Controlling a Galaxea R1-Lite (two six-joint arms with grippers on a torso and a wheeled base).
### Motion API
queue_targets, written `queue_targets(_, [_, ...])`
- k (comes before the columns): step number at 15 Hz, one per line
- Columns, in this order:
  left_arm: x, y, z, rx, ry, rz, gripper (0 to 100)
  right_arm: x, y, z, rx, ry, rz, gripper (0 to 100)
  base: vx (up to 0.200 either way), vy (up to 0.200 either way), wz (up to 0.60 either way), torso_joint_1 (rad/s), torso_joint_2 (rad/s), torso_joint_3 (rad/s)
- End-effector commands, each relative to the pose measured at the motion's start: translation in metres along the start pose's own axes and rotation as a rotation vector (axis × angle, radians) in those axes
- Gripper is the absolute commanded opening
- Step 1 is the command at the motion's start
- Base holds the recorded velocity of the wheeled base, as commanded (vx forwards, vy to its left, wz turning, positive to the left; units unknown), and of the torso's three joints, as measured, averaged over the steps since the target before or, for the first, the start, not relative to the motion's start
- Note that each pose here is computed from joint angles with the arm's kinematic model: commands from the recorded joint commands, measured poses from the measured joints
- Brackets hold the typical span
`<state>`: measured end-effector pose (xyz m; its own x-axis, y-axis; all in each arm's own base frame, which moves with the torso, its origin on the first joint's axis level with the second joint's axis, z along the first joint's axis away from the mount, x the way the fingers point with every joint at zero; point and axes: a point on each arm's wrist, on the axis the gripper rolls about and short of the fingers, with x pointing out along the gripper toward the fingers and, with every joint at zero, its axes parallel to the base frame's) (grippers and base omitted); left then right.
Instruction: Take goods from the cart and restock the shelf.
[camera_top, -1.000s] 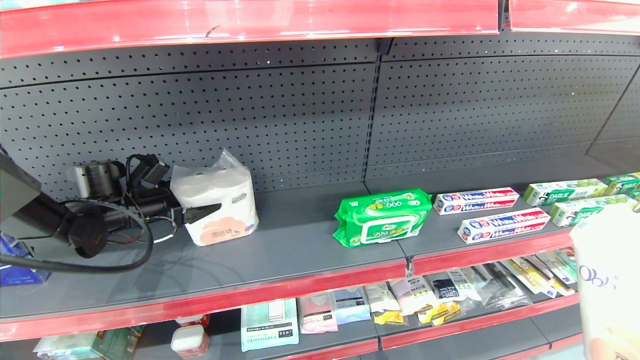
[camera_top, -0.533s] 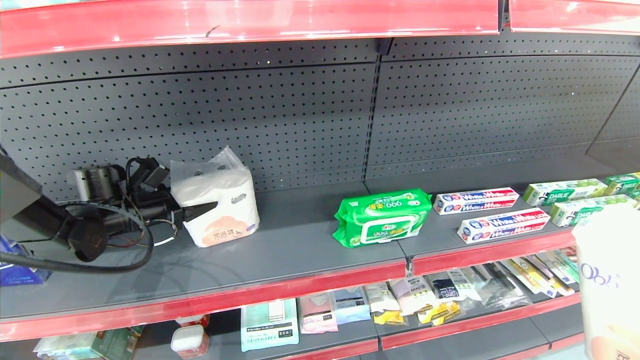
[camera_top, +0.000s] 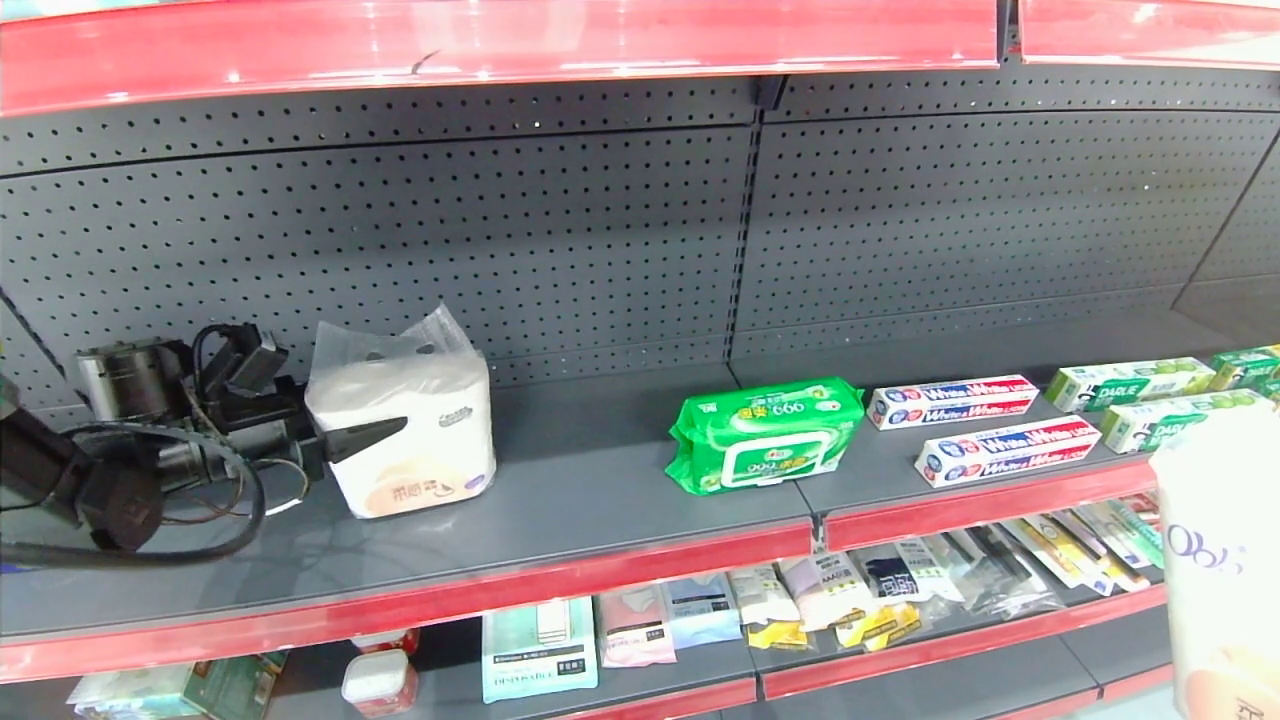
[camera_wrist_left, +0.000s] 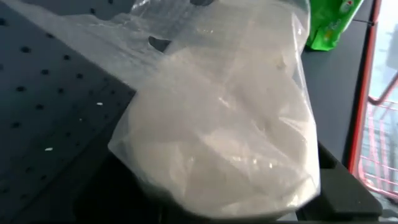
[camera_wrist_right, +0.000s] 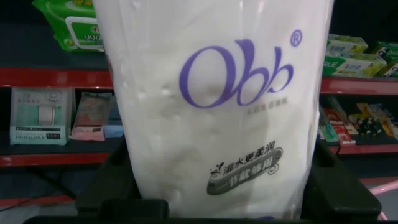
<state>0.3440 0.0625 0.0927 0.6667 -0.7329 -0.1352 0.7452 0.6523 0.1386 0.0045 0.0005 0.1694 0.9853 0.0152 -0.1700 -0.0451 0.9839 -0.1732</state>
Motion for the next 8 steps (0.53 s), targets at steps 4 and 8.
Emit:
queue_targets(4, [-0.034, -0.015, -0.009, 0.008, -0.027, 0.008, 0, 0.001, 0.0, 0.001, 0.0, 0.002, 0.001, 0, 0.0, 0.0, 0.0, 0.0, 0.0, 0.0])
queue_targets(8, [-0.048, -0.031, -0.012, 0.008, -0.043, -0.018, 0, 0.001, 0.0, 0.001, 0.0, 0.007, 0.002, 0, 0.0, 0.0, 0.0, 0.0, 0.0, 0.0])
